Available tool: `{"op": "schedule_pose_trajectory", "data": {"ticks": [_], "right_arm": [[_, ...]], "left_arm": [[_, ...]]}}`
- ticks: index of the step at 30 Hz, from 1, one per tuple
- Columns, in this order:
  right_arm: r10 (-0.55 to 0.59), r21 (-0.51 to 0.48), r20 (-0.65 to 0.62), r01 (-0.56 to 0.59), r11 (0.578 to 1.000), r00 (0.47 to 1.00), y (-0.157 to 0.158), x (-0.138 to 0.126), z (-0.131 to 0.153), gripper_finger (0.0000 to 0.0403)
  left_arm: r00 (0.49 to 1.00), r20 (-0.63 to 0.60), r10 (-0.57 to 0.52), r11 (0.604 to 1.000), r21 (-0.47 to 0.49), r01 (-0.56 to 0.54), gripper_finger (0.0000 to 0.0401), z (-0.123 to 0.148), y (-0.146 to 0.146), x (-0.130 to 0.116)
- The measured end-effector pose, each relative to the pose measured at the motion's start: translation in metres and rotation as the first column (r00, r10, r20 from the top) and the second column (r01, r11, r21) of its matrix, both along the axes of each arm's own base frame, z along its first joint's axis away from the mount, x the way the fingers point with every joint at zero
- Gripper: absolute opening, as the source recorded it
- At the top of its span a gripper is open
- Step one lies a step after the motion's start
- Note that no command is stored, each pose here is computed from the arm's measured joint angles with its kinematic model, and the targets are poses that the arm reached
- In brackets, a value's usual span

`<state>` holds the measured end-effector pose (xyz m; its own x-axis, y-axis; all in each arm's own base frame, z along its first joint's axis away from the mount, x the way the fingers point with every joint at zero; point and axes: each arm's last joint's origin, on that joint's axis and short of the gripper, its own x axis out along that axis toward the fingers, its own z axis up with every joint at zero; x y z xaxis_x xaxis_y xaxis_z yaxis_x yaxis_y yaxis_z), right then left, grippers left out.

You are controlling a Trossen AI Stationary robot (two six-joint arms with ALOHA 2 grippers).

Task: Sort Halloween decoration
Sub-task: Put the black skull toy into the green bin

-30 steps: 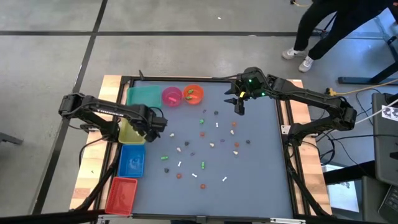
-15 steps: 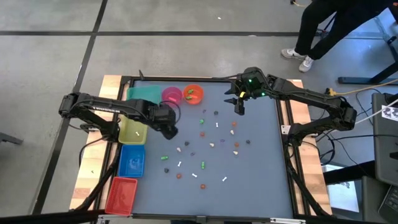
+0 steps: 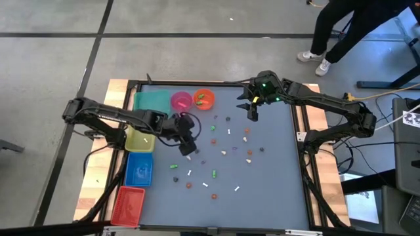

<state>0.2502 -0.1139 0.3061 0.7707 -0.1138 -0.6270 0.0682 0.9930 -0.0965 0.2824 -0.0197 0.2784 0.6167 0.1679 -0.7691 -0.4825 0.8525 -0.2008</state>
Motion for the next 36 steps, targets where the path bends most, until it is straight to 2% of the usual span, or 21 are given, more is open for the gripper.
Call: {"op": "schedule_pose_trajectory", "data": {"ticks": [4,11,25,30,36], "right_arm": [[0.0,0.002,-0.004,0.0,1.0,1.0,0.0,0.0,0.0,0.0168],[0.001,0.011,-0.024,0.0,1.0,1.0,0.001,-0.001,-0.002,0.0168],[0.001,0.015,-0.03,0.0,1.0,1.0,0.001,-0.002,-0.002,0.0168],[0.001,0.014,-0.029,0.0,1.0,1.0,0.001,-0.002,-0.002,0.0168],[0.001,0.014,-0.029,0.0,1.0,1.0,0.001,-0.002,-0.002,0.0168]], "left_arm": [[0.998,-0.029,-0.05,0.999,0.021,0.051,0.0145,-0.011,-0.009,0.009],[0.99,-0.113,-0.083,0.996,0.021,0.086,0.0145,-0.045,-0.019,0.03],[0.938,-0.335,-0.082,0.995,0.032,0.098,0.0145,-0.117,-0.024,0.052],[0.925,-0.373,-0.076,0.994,0.039,0.097,0.0145,-0.13,-0.024,0.055],[0.927,-0.373,-0.041,0.992,0.093,0.081,0.0145,-0.133,-0.023,0.055]]}}
